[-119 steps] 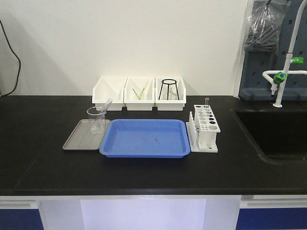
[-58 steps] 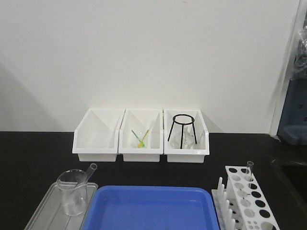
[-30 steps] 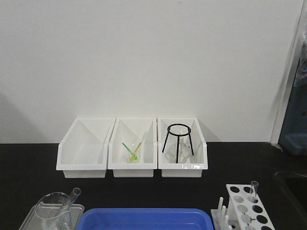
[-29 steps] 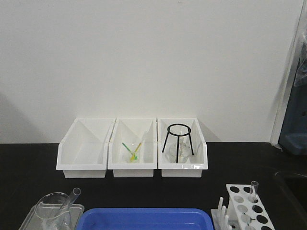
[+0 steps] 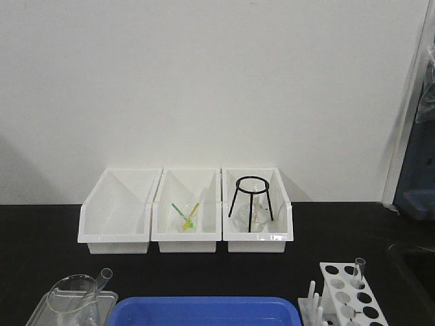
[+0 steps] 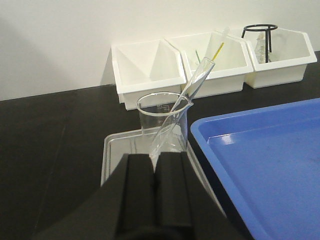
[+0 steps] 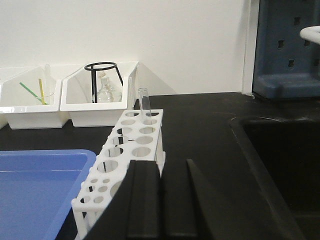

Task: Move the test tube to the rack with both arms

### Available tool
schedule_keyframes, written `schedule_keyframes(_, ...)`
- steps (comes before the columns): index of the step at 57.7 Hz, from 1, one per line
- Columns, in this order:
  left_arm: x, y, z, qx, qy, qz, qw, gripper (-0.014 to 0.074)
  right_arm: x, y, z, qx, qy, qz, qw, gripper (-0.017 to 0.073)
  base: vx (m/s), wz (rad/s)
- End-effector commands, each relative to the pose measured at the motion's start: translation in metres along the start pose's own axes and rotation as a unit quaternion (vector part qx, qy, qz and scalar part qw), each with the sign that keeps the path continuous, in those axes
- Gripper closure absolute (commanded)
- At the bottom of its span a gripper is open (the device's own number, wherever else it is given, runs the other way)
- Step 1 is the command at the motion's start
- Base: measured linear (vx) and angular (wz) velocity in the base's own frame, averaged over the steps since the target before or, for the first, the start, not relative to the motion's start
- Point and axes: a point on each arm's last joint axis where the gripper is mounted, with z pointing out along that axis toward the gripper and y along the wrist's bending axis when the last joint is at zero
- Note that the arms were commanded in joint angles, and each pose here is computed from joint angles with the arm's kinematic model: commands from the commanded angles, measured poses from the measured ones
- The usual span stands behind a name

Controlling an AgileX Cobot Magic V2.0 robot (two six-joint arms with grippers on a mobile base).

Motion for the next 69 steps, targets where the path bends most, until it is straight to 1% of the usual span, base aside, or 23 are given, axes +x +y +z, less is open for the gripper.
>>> schedule_keyframes(1,-0.018,0.002,-0.004,-0.01,-0.066,-0.008,0.998,0.0601,-0.002,0.0,0.0,-0.003,-0.038,-0.006,0.999,0.057,0.0,0.0)
schedule_keyframes(4,-0.021,0.003,-0.004,-0.013,-0.078,-0.005,0.997,0.0601,-0.004,0.001,0.0,-0.004,-0.049,-0.006,0.999,0.057,0.0,0.0)
schedule_keyframes(7,-0.028,0.004,-0.006,-0.019,-0.111,-0.005,0.994,0.0601,-0.009,0.001,-0.001,-0.007,-0.075,-0.005,0.997,0.057,0.0,0.0)
schedule_keyframes(8,-0.031,0.005,-0.007,-0.022,-0.126,-0.01,0.992,0.0601,-0.012,0.002,-0.001,-0.009,-0.09,-0.005,0.996,0.057,0.0,0.0)
schedule_keyframes(10,-0.037,0.006,-0.008,-0.024,-0.15,-0.025,0.988,0.0601,-0.018,0.002,-0.002,-0.012,-0.119,-0.005,0.993,0.057,0.0,0.0)
schedule_keyframes(13,-0.05,0.008,-0.014,-0.028,-0.202,-0.071,0.976,0.0601,-0.03,0.003,-0.006,-0.017,-0.162,-0.005,0.987,0.057,0.0,0.0)
schedule_keyframes(15,-0.061,0.01,-0.018,-0.029,-0.232,-0.089,0.968,0.0601,-0.043,0.004,-0.01,-0.019,-0.192,-0.006,0.981,0.057,0.0,0.0)
schedule_keyframes(16,-0.066,0.01,-0.021,-0.029,-0.243,-0.092,0.965,0.0601,-0.049,0.004,-0.012,-0.02,-0.203,-0.006,0.979,0.057,0.0,0.0)
schedule_keyframes(19,-0.087,0.011,-0.03,-0.029,-0.274,-0.09,0.957,0.0601,-0.077,0.005,-0.022,-0.02,-0.24,-0.006,0.97,0.057,0.0,0.0)
schedule_keyframes(23,-0.123,0.013,-0.047,-0.032,-0.316,-0.069,0.946,0.0601,-0.116,0.006,-0.036,-0.019,-0.271,-0.007,0.962,0.057,0.0,0.0)
schedule_keyframes(25,-0.138,0.013,-0.051,-0.036,-0.326,-0.055,0.943,0.0601,-0.132,0.007,-0.039,-0.018,-0.276,-0.009,0.961,0.057,0.0,0.0)
schedule_keyframes(29,-0.176,0.015,-0.058,-0.042,-0.338,-0.027,0.94,0.0601,-0.165,0.008,-0.039,-0.011,-0.278,-0.03,0.96,0.057,0.0,0.0)
schedule_keyframes(30,-0.183,0.015,-0.054,-0.042,-0.327,-0.022,0.944,0.0601,-0.175,0.008,-0.037,-0.009,-0.279,-0.038,0.959,0.057,0.0,0.0)
schedule_keyframes(31,-0.193,0.015,-0.054,-0.041,-0.329,-0.02,0.943,0.0601,-0.182,0.009,-0.036,-0.008,-0.279,-0.043,0.959,0.057,0.0,0.0)
schedule_keyframes(32,-0.199,0.016,-0.048,-0.039,-0.314,-0.018,0.948,0.0601,-0.191,0.009,-0.033,-0.007,-0.278,-0.047,0.96,0.057,0.0,0.0)
schedule_keyframes(33,-0.207,0.016,-0.047,-0.038,-0.313,-0.017,0.949,0.0601,-0.196,0.009,-0.03,-0.006,-0.276,-0.048,0.96,0.057,0.0,0.0)
schedule_keyframes(37,-0.227,0.017,-0.026,-0.033,-0.277,-0.014,0.96,0.0601,-0.219,0.01,-0.019,-0.006,-0.274,-0.05,0.96,0.057,0.0,0.0)
schedule_keyframes(41,-0.237,0.018,0.0,-0.03,-0.241,-0.014,0.97,0.0601,-0.231,0.011,-0.004,-0.007,-0.26,-0.048,0.965,0.057,0.0,0.01)
schedule_keyframes(45,-0.242,0.019,0.02,-0.029,-0.218,-0.015,0.976,0.0601,-0.235,0.011,0.013,-0.009,-0.241,-0.043,0.97,0.057,0.0,0.01)
schedule_keyframes(49,-0.241,0.019,0.036,-0.028,-0.195,-0.015,0.98,0.0601,-0.235,0.012,0.024,-0.011,-0.235,-0.037,0.971,0.057,0.0,0.0)
schedule_keyframes(54,-0.239,0.02,0.05,-0.032,-0.186,-0.016,0.982,0.0599,-0.234,0.012,0.037,-0.013,-0.225,-0.034,0.974,0.0566,0.0,0.0)
schedule_keyframes(60,-0.24,0.021,0.053,-0.036,-0.193,-0.016,0.98,0.0589,-0.232,0.012,0.043,-0.014,-0.216,-0.028,0.976,0.055,0.0,0.0)
schedule_keyframes(69,-0.241,0.021,0.052,-0.039,-0.203,-0.016,0.978,0.0533,-0.232,0.011,0.043,-0.014,-0.218,-0.024,0.976,0.046,0.0,0.0)
